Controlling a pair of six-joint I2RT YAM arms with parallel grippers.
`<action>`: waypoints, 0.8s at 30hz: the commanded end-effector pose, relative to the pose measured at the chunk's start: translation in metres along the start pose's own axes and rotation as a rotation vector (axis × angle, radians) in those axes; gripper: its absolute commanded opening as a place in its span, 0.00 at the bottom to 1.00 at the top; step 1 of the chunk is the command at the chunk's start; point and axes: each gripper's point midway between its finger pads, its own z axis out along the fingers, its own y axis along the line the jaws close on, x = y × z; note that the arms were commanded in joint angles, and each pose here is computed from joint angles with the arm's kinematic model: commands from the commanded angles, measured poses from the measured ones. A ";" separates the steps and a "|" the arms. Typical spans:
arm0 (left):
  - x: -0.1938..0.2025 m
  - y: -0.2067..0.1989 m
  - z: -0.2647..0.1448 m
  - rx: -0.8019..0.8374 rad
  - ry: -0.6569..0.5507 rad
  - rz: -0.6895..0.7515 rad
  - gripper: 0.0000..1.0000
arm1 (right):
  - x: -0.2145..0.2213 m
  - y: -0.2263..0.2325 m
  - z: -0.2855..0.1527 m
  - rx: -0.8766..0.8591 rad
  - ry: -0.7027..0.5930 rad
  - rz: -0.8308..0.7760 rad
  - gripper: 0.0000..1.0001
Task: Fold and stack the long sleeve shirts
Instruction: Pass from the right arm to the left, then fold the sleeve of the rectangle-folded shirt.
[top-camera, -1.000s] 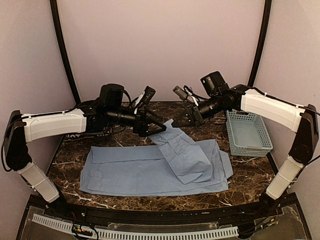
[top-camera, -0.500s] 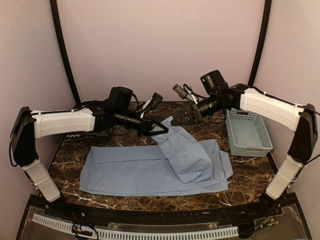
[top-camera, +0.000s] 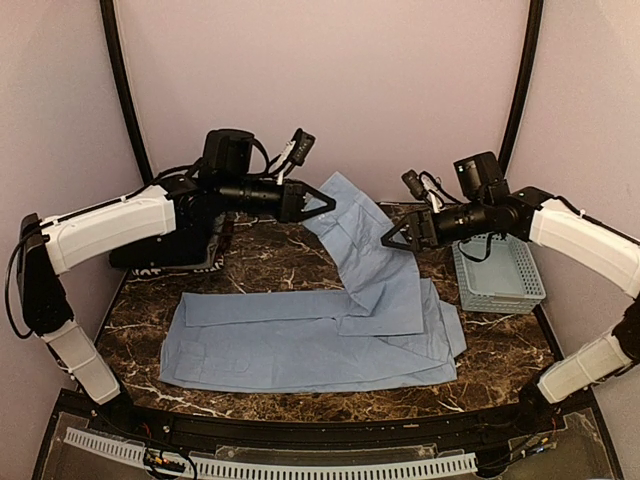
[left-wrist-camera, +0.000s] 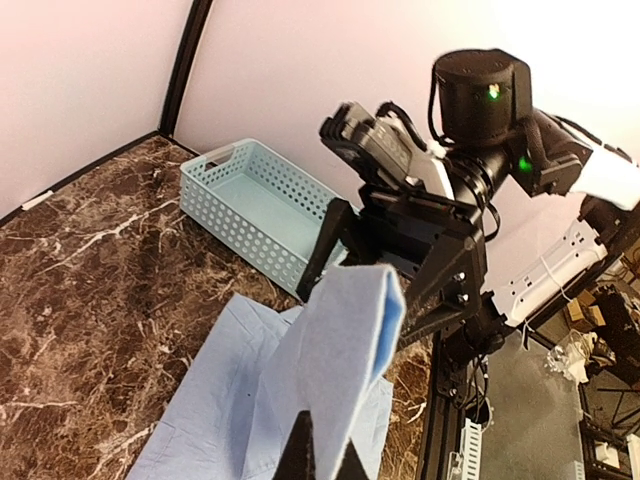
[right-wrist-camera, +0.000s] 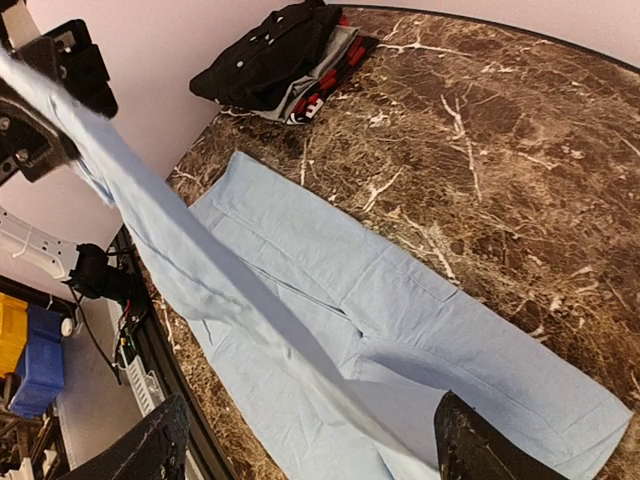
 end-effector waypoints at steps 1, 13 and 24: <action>-0.039 -0.004 -0.028 -0.102 -0.049 0.014 0.00 | -0.002 -0.018 -0.008 0.101 -0.053 0.010 0.82; -0.034 0.018 -0.038 -0.156 0.039 -0.119 0.01 | 0.026 -0.051 0.005 0.184 0.012 0.053 0.82; -0.015 0.056 -0.064 -0.223 0.033 -0.313 0.01 | 0.050 -0.074 0.018 0.225 0.076 0.080 0.82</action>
